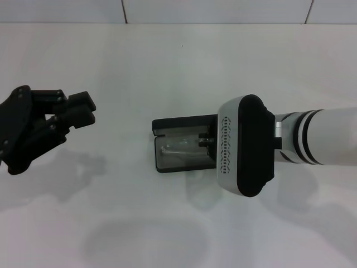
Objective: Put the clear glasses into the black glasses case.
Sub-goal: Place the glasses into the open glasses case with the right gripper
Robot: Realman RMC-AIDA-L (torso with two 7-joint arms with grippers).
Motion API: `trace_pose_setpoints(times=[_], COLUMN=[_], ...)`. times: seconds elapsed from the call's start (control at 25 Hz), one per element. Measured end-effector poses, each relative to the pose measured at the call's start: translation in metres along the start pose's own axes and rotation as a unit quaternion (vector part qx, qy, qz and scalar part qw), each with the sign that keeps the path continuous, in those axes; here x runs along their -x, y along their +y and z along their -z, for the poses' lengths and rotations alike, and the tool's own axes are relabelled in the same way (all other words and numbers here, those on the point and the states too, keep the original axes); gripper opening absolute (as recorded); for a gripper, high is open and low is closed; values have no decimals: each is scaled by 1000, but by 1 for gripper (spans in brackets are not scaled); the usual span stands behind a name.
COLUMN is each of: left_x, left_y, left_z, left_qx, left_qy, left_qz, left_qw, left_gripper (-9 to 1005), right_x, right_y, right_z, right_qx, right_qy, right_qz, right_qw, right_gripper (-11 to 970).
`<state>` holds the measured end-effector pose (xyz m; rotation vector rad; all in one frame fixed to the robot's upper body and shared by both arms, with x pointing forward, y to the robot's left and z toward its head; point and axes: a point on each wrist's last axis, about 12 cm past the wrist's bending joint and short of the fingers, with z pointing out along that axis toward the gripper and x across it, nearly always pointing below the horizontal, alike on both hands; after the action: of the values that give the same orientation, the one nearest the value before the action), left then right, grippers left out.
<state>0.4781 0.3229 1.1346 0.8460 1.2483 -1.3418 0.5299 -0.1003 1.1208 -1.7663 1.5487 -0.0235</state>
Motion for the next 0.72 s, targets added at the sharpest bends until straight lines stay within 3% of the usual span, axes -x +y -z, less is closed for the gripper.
trace_pose_setpoints(times=[0.72], left_x=[0], left_y=[1], left_z=[1], left_qx=[6], left_qy=[-4], left_qz=[-2], left_qw=[1000], left_gripper=[156], right_x=[-4], right_y=[-1], right_z=[-1], right_qx=[-8], right_qy=[14], right_qz=[23], right_qw=[1000], right_gripper=[190])
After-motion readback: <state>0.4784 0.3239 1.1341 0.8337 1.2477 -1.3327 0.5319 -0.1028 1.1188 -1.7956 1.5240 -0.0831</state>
